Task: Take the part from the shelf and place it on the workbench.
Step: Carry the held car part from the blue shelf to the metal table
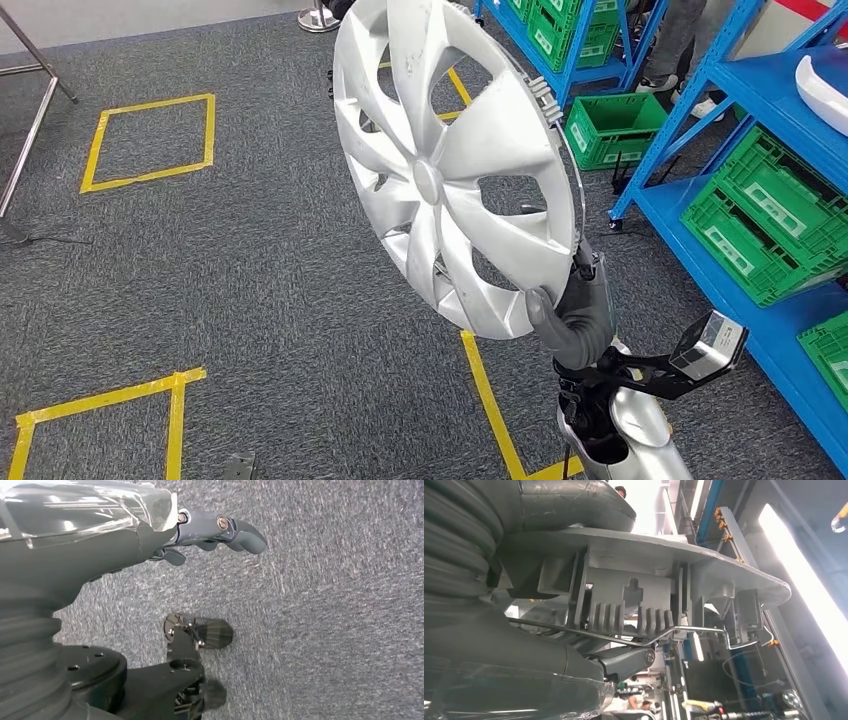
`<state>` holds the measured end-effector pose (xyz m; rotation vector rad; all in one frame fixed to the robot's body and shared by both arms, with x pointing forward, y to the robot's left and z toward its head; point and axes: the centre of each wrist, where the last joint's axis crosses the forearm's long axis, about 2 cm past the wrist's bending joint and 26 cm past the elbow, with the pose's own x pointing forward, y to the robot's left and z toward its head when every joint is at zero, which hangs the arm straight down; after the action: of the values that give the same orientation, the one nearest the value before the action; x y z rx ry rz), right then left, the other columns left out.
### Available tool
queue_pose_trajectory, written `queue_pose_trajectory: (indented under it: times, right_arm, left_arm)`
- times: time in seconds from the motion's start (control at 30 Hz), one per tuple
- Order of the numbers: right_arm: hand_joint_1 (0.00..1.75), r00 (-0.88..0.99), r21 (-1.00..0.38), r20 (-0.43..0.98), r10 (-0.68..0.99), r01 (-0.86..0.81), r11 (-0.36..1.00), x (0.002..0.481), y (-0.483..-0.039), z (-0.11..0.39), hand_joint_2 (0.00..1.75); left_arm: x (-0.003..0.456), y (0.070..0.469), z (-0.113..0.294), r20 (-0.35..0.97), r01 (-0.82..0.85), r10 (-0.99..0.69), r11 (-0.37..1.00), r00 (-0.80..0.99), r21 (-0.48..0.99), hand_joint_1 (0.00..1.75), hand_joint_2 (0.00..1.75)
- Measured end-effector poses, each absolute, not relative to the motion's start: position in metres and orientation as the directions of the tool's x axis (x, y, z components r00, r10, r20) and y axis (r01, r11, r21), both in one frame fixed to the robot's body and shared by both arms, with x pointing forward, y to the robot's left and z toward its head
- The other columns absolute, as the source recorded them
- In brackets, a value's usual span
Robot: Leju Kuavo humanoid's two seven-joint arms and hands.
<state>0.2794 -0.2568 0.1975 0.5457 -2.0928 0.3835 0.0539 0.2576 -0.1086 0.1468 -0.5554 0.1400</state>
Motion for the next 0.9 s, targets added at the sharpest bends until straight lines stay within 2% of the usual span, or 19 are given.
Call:
queue_pose_trajectory:
  times: [0.9]
  right_arm:
    - [1.75,-0.475,-0.061,0.853,-0.218,-0.505,0.861,0.2703,-0.2559,0.1918,1.75]
  left_arm:
    - [0.0519,0.2650,-0.1093,0.533,-0.159,0.076,0.981,0.843,0.111,0.00,1.75]
